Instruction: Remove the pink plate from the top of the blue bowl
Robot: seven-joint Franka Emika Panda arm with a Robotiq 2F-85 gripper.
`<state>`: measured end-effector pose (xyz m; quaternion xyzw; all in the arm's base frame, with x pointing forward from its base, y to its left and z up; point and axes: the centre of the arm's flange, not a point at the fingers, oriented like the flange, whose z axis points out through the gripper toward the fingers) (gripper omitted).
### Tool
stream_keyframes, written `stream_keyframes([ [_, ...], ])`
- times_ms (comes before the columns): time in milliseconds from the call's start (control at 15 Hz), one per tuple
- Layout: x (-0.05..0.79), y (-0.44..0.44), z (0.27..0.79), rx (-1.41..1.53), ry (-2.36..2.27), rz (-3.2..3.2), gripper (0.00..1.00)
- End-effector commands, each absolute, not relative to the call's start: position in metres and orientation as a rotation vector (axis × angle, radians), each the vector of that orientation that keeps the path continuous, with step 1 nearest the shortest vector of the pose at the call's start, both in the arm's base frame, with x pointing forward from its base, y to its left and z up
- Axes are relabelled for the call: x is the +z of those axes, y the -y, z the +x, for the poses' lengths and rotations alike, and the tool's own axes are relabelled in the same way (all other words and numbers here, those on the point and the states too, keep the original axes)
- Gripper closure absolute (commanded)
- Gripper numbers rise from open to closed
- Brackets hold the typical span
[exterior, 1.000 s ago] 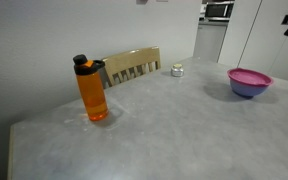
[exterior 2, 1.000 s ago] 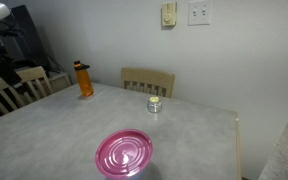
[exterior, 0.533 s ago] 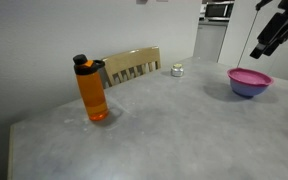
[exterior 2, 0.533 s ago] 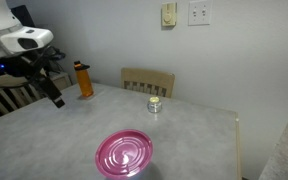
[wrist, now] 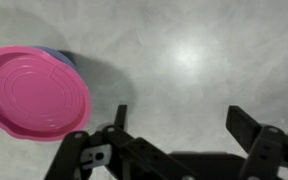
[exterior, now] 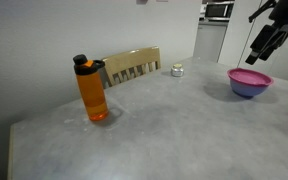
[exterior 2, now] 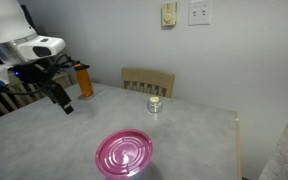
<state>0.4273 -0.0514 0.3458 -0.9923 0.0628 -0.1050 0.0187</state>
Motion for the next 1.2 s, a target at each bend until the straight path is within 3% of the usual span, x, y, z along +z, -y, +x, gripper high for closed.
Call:
stream_keyframes([
  [0, 0.328, 0.077, 0.430, -0.304, -0.262, -3.092, 0.00],
  [467, 0.298, 0.133, 0.423, -0.301, -0.218, -3.141, 0.00],
  [1133, 0.240, 0.176, 0.455, -0.362, -0.077, -3.164, 0.00],
])
